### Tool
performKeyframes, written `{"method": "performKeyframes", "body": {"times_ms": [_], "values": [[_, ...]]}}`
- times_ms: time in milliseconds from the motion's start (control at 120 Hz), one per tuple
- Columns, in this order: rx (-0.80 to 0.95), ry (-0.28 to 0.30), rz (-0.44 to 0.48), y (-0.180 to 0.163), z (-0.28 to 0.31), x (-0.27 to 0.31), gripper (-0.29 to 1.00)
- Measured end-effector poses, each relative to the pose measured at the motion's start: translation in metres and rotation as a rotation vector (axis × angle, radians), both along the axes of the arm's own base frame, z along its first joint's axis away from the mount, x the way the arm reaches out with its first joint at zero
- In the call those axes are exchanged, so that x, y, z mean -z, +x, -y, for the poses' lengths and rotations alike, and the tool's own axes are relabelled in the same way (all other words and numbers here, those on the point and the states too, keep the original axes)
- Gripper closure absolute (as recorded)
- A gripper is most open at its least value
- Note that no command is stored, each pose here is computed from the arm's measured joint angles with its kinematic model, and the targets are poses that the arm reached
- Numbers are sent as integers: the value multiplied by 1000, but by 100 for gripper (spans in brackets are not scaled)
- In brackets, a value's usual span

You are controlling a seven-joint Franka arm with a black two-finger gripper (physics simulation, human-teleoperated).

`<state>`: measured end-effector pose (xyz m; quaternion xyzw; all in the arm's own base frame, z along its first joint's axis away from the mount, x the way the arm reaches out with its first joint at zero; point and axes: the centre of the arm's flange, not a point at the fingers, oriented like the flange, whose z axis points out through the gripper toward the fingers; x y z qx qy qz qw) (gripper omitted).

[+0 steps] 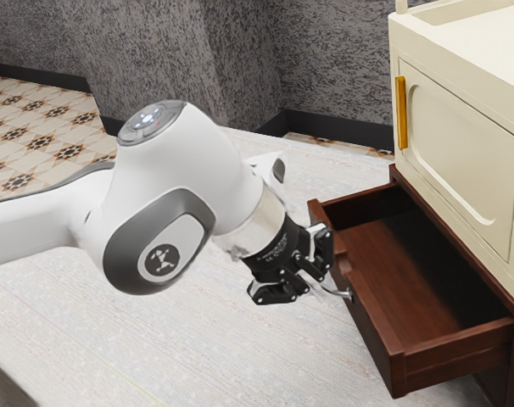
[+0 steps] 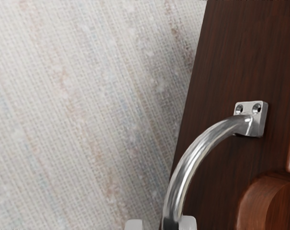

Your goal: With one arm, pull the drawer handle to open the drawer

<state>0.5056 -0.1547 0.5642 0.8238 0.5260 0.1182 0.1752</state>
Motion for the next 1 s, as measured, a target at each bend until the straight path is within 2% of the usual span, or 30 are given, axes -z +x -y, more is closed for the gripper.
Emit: {"method": "performKeyframes", "body": {"times_ms": [400, 1000], "values": [[-26, -1, -24, -22, -17, 2, 78], [-43, -7, -32, -36, -29, 4, 78]]}}
